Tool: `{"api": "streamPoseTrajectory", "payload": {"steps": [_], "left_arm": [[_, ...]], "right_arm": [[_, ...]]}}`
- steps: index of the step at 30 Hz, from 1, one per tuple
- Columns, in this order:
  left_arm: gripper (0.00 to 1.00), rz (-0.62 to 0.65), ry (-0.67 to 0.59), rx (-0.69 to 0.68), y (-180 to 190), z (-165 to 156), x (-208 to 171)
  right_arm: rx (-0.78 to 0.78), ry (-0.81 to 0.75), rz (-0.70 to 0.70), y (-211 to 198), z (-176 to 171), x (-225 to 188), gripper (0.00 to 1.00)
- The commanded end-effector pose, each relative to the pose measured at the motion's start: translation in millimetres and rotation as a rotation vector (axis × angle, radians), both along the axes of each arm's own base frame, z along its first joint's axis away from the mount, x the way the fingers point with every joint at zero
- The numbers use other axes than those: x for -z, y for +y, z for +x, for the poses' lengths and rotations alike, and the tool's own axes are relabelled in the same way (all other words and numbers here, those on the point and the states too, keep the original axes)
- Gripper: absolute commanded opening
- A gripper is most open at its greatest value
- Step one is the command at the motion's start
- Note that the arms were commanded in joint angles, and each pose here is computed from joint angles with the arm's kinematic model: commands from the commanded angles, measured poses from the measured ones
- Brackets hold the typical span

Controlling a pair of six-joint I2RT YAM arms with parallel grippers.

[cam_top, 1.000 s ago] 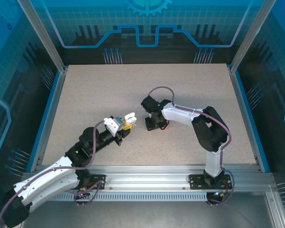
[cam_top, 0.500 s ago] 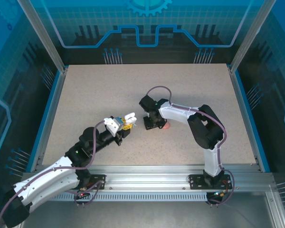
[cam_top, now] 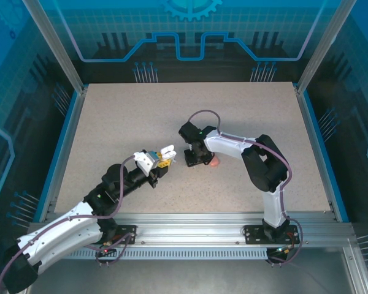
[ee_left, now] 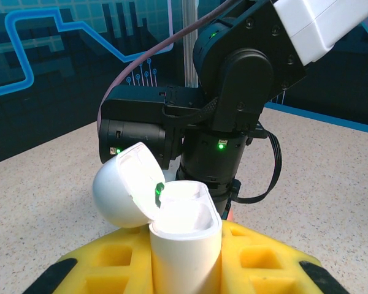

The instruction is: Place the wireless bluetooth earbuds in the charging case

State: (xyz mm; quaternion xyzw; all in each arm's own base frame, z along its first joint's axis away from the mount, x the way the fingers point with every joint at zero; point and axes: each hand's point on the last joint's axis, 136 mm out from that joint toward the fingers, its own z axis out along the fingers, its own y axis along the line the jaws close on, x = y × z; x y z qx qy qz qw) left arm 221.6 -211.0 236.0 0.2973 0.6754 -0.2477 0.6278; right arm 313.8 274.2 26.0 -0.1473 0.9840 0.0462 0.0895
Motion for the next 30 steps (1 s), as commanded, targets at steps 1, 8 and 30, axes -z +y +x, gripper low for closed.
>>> {"api": "streamPoseTrajectory", "payload": {"steps": [1,8,30], "left_arm": [[0.00,0.001,-0.025,-0.010,1.9,-0.4,-3.7],[0.00,-0.001,-0.026,-0.012,2.3,-0.2,-3.8],[0.00,-0.006,-0.035,-0.006,0.7,0.1,-8.5]], "right_arm": [[-0.008,0.003,-0.012,0.6,-2.4,-9.7,0.47],[-0.003,-0.021,-0.016,-6.5,-5.6,-23.3,0.45],[0.053,0.015,0.071,-7.4,-3.4,-4.0,0.43]]}}
